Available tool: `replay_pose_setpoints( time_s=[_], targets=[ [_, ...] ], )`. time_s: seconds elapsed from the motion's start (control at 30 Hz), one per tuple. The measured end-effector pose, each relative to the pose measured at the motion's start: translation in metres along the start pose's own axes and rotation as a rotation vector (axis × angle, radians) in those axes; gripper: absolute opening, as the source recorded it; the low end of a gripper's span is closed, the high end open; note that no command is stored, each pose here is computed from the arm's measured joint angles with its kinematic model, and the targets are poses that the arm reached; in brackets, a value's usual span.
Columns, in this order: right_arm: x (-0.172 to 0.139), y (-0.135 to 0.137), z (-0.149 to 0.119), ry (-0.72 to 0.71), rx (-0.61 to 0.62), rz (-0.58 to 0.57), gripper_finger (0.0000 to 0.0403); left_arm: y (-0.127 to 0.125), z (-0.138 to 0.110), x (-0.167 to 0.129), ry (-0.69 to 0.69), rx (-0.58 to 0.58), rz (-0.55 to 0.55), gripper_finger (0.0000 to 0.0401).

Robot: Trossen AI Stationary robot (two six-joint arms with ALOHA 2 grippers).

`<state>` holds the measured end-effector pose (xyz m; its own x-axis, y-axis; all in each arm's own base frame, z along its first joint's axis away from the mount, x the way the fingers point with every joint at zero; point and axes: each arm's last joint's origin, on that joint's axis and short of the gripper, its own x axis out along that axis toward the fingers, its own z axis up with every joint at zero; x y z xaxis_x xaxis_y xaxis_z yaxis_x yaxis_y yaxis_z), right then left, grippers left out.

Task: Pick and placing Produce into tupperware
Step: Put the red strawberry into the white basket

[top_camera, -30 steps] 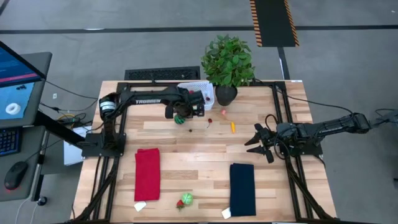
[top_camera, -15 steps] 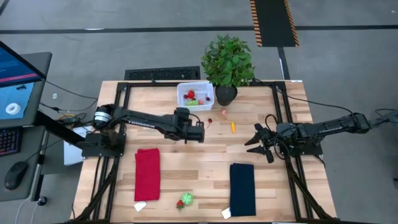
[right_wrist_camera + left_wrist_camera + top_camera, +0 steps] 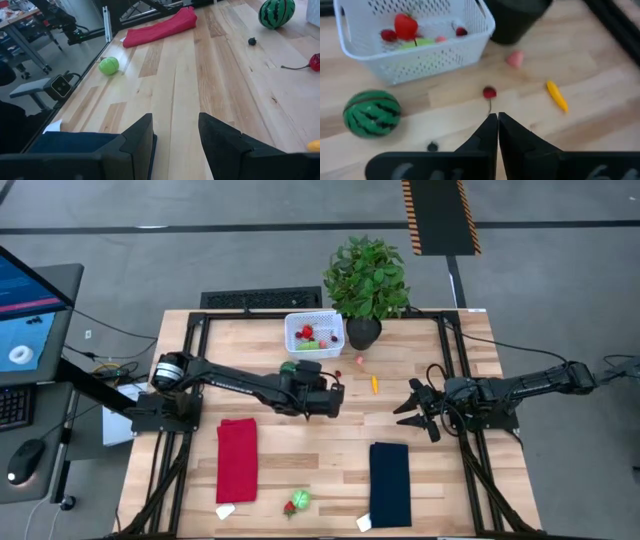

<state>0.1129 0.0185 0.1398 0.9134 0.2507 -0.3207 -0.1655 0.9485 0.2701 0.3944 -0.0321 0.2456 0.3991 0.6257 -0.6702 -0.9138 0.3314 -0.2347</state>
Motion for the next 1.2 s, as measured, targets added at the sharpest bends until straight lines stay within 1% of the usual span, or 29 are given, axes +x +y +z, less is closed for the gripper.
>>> replay_pose_setpoints(
  time_s=[0.1, 0.13, 0.17, 0.23, 0.27, 0.37, 0.43, 0.47, 0.53, 0.6, 0.67, 0.77, 0.97, 1.13, 1.2],
  targets=[
    [0.000, 0.000, 0.000, 0.000, 0.000, 0.000, 0.0182, -0.001, -0.001, -0.004, 0.022, 0.019, -0.014, 0.0004],
    [0.000, 0.000, 0.000, 0.000, 0.000, 0.000, 0.0182, -0.001, 0.000, -0.004, 0.007, 0.055, -0.012, 0.0004],
    [0.000, 0.000, 0.000, 0.000, 0.000, 0.000, 0.0182, -0.001, 0.000, -0.004, -0.003, 0.126, -0.010, 0.0004],
    [0.000, 0.000, 0.000, 0.000, 0.000, 0.000, 0.0182, -0.001, 0.000, -0.004, 0.014, 0.340, -0.017, 0.0004],
    [0.000, 0.000, 0.000, 0.000, 0.000, 0.000, 0.0182, 0.000, -0.001, -0.004, 0.017, 0.404, -0.014, 0.0004],
    [0.000, 0.000, 0.000, 0.000, 0.000, 0.000, 0.0182, 0.007, -0.008, -0.011, 0.010, 0.475, 0.058, 0.0004],
    [0.000, 0.000, 0.000, 0.000, 0.000, 0.000, 0.0182, 0.011, -0.017, -0.021, -0.049, 0.553, 0.117, 0.0004],
    [0.000, 0.000, 0.000, 0.000, 0.000, 0.000, 0.0182, 0.012, -0.021, -0.027, -0.092, 0.573, 0.136, 0.0004],
    [0.000, 0.000, 0.000, 0.000, 0.000, 0.000, 0.0182, 0.014, -0.034, -0.043, -0.201, 0.580, 0.157, 0.0004],
    [0.000, 0.000, 0.000, 0.000, 0.000, 0.000, 0.0182, 0.015, -0.051, -0.060, -0.314, 0.583, 0.139, 0.0004],
    [0.000, 0.000, 0.000, 0.000, 0.000, 0.000, 0.0182, 0.018, -0.065, -0.075, -0.343, 0.567, 0.108, 0.0004],
    [0.000, 0.000, 0.000, 0.000, 0.000, 0.000, 0.0182, 0.028, -0.085, -0.092, -0.280, 0.552, 0.071, 0.0004],
    [0.000, 0.000, 0.000, 0.000, 0.000, 0.000, 0.0182, 0.040, -0.129, -0.119, -0.091, 0.531, -0.036, 0.0004],
    [0.000, 0.000, 0.000, 0.000, 0.000, 0.000, 0.0182, 0.046, -0.149, -0.143, -0.109, 0.477, -0.129, 0.0004],
    [0.000, 0.000, 0.000, 0.000, 0.000, 0.000, 0.0182, 0.049, -0.155, -0.150, -0.113, 0.479, -0.153, 0.0004]
  ],
)
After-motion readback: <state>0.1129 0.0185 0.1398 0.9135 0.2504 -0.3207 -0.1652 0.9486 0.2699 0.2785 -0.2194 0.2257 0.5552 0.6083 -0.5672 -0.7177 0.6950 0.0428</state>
